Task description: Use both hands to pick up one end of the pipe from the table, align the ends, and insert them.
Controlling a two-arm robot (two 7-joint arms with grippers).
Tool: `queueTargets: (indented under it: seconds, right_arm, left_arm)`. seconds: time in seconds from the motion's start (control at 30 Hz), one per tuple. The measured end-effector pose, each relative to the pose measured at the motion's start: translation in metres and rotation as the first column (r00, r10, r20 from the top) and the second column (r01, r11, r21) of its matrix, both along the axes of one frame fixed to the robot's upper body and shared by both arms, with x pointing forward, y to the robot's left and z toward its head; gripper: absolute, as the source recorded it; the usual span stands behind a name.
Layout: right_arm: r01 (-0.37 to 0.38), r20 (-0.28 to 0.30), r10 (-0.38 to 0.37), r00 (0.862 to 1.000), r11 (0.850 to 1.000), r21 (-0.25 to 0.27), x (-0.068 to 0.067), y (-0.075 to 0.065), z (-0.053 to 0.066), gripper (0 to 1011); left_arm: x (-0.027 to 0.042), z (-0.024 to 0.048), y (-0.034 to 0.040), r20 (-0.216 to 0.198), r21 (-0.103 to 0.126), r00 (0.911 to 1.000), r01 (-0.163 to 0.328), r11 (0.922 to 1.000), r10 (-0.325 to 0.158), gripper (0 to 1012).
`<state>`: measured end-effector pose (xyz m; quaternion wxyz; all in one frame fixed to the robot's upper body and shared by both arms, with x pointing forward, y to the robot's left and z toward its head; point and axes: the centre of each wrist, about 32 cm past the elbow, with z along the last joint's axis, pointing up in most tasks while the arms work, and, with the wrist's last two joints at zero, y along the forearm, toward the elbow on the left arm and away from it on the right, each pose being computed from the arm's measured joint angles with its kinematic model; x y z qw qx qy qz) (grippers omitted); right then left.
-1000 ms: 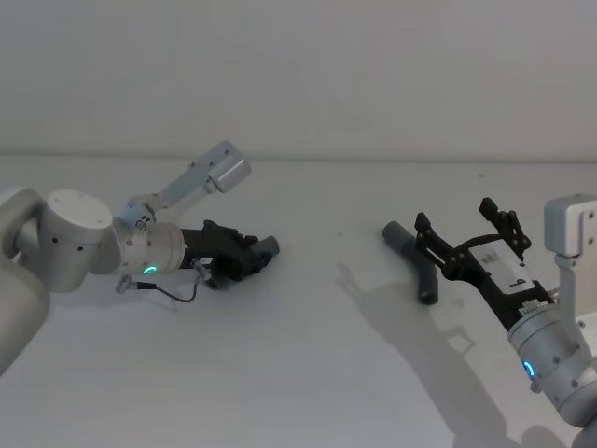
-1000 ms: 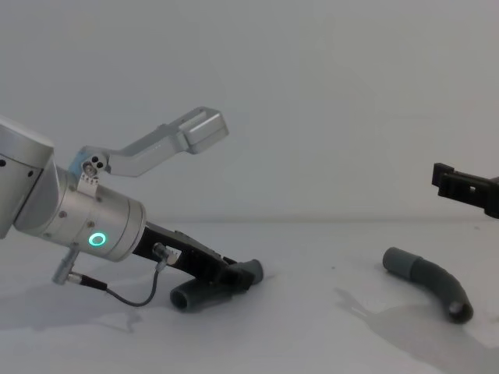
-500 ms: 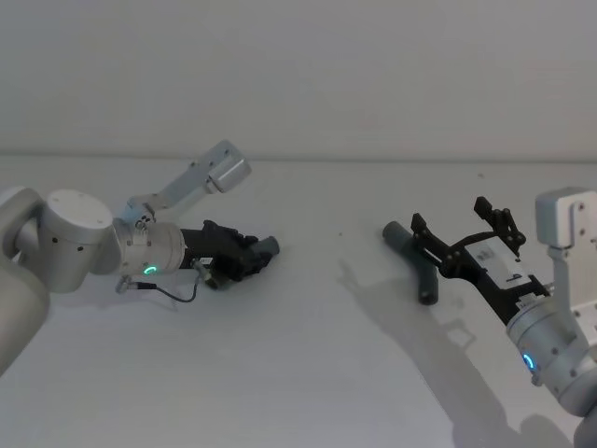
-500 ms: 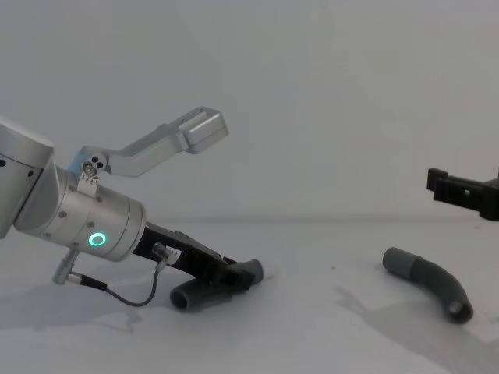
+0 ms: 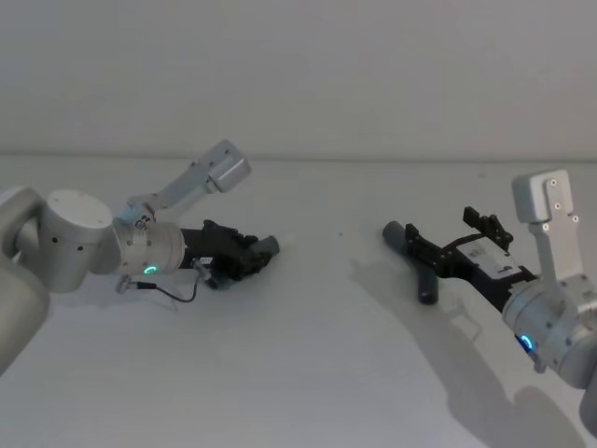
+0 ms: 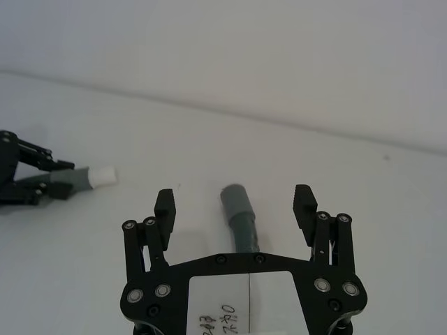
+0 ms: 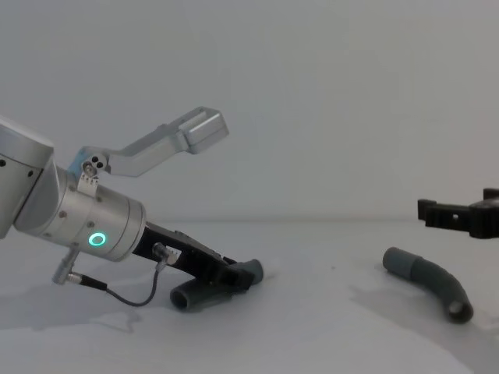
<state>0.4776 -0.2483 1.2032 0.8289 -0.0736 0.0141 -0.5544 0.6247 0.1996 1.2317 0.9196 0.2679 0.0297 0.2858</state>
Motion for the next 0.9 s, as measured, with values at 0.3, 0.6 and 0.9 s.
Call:
queueTargets:
  seconds: [0.3, 0.6, 0.9]
  right_arm:
    - [0.025, -0.117, -0.024, 0.993, 1.0, 0.008, 0.017, -0.003, 0.006, 1001]
    - [0.044, -0.197, -0.041, 0.979, 0.999, 0.008, 0.029, -0.004, 0.008, 1001]
    - [0.036, -0.255, -0.037, 0.966, 0.999, -0.012, 0.036, -0.002, 0.004, 1001]
  left_arm:
    - [0.0, 0.0, 0.0, 0.0, 0.0, 1.0, 0.0, 1.0, 0.0, 353]
    - [0.0, 0.0, 0.0, 0.0, 0.0, 1.0, 0.0, 1.0, 0.0, 353]
    - [0.0, 0.0, 0.0, 0.0, 0.0, 1.0, 0.0, 1.0, 0.0, 353]
